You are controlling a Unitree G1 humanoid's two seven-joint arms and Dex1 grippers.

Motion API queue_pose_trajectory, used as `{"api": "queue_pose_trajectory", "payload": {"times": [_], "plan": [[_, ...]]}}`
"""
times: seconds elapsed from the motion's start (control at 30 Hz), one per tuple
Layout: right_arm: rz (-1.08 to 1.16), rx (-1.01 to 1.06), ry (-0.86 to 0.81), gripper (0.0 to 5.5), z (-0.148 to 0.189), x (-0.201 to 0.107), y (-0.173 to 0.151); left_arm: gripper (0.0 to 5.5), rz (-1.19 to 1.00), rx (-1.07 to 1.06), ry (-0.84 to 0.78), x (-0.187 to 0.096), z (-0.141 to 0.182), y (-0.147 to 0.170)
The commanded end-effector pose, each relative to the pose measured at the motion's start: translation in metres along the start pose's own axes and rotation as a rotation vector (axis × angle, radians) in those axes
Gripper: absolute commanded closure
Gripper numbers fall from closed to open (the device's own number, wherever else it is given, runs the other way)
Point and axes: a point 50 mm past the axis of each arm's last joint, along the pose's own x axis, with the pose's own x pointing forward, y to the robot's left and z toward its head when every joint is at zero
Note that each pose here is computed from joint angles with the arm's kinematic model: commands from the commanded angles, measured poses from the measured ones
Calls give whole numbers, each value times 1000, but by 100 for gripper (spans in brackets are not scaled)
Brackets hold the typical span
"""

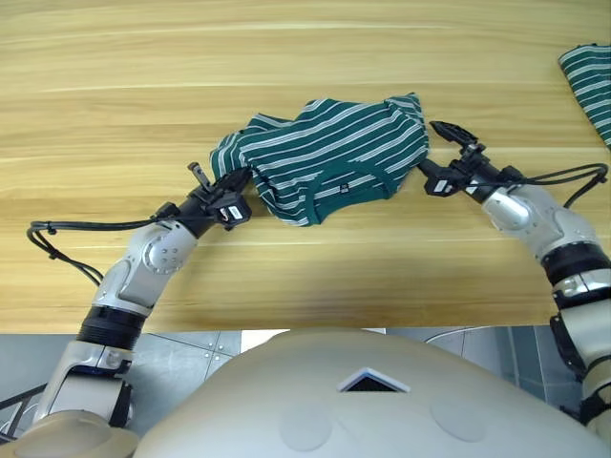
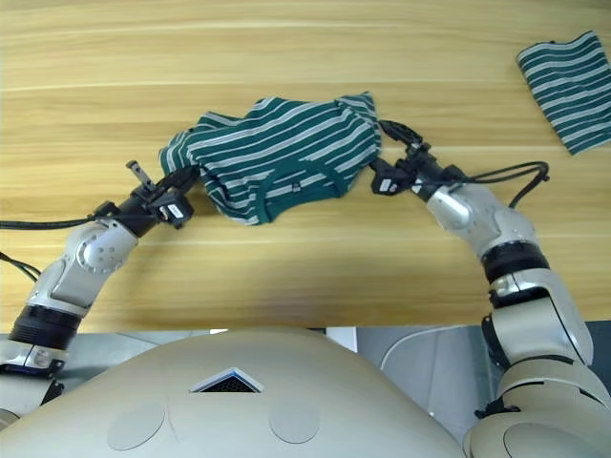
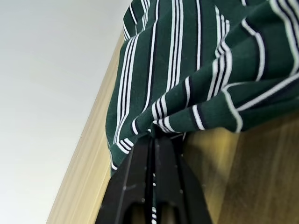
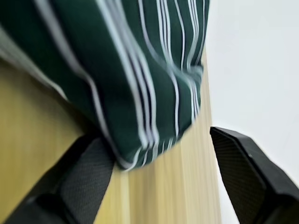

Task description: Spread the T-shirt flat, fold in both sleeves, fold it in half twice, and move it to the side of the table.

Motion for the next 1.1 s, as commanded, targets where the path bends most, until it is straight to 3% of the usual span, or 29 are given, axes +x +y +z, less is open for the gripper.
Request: {"api": "queue_pose_trajectory", "payload": {"times": [0.03, 0.33, 1.1], "plan": [[189, 10, 8, 211, 4, -3, 40, 550, -124, -36, 103, -9, -15, -32], [180, 25, 70, 387, -9, -11, 41, 550, -122, -43, 105, -10, -15, -34], [105, 116, 111, 387, -8, -25, 51, 550, -115, -53, 131, -18, -22, -35]]}}
